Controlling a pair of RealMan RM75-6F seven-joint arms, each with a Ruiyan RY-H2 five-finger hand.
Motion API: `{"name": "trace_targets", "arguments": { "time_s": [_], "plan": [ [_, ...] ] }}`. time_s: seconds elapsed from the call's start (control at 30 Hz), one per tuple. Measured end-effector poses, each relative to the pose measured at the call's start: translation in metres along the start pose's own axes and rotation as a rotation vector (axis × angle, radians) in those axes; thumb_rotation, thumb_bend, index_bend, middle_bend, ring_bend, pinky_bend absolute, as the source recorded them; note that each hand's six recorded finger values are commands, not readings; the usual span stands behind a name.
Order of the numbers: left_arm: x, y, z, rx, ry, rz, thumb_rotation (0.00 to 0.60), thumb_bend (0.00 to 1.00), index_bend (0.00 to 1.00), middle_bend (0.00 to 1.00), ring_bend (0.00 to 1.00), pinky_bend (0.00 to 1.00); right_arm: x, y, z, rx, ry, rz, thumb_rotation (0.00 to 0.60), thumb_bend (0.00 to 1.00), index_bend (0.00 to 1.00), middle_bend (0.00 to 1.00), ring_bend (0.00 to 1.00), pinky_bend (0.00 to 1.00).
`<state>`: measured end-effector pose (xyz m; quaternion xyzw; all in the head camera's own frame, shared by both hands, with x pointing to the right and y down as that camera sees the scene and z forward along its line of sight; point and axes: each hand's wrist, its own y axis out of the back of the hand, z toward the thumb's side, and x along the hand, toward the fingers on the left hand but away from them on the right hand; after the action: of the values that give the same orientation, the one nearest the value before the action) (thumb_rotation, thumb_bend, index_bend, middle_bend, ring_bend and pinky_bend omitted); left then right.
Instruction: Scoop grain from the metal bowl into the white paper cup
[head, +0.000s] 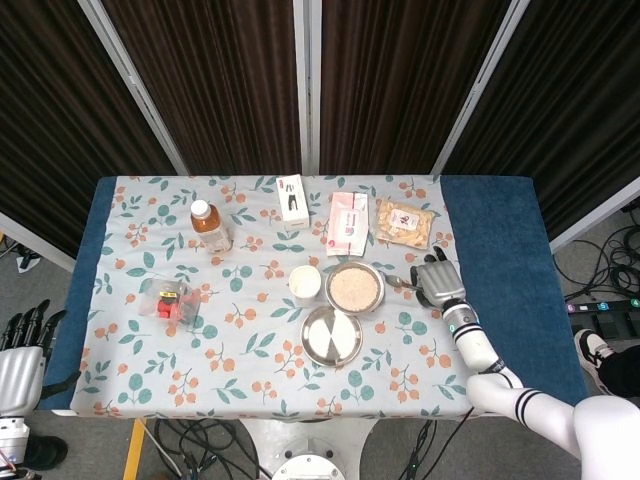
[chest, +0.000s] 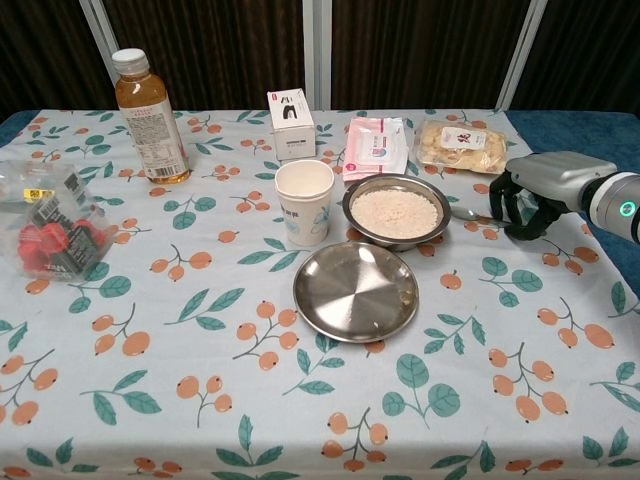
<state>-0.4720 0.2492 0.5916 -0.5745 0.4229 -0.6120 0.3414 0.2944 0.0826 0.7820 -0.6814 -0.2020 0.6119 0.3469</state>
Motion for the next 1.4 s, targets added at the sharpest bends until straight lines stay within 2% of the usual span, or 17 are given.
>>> {"name": "trace_targets", "arguments": {
  "time_s": [0.17,0.37,0.53,0.63,0.8,0.9,1.1,1.4],
  "plan": [
    [-0.001,0.001,-0.001,0.001,0.004,0.003,0.6,0.06,0.19,0.12,0.06,0.03,0.006,0.015,-0.003,0.046,0.023,-0.037,0.6,0.33,0.55,0.58,0.21,0.02],
    [0.0,0.003,-0.001,0.002,0.004,0.01,0.6,0.06,0.19,0.12,0.06,0.03,0.019,0.048,-0.003,0.147,0.078,-0.075,0.6,0.33,0.56,0.59,0.21,0.02],
    [0.0,0.004,-0.002,-0.001,0.009,0.015,0.6,0.06,0.19,0.12,0.06,0.03,0.029,0.083,0.016,0.281,0.169,-0.081,0.6,0.33,0.58,0.59,0.21,0.01],
    [-0.001,0.003,-0.002,0.002,0.005,0.016,0.6,0.06,0.19,0.12,0.06,0.03,0.026,0.095,0.038,0.383,0.232,-0.068,0.6,0.33,0.58,0.59,0.21,0.0],
    [-0.001,0.005,-0.003,0.001,0.006,0.023,0.6,0.06,0.19,0.12,0.06,0.03,0.015,0.096,0.074,0.526,0.314,-0.013,0.6,0.33,0.59,0.6,0.21,0.0],
    [-0.002,0.005,-0.003,0.001,0.007,0.023,0.6,0.06,0.19,0.12,0.06,0.03,0.008,0.093,0.089,0.585,0.334,0.017,0.6,0.33,0.59,0.6,0.21,0.0],
    [-0.001,0.003,-0.004,-0.006,0.01,0.018,0.6,0.06,0.19,0.12,0.06,0.03,-0.002,0.082,0.108,0.684,0.347,0.067,0.6,0.33,0.59,0.6,0.21,0.0],
    [-0.002,0.001,-0.009,-0.012,0.019,0.02,0.6,0.06,0.19,0.12,0.06,0.03,-0.014,0.08,0.127,0.794,0.334,0.083,0.6,0.33,0.59,0.6,0.21,0.0]
  ]
}}
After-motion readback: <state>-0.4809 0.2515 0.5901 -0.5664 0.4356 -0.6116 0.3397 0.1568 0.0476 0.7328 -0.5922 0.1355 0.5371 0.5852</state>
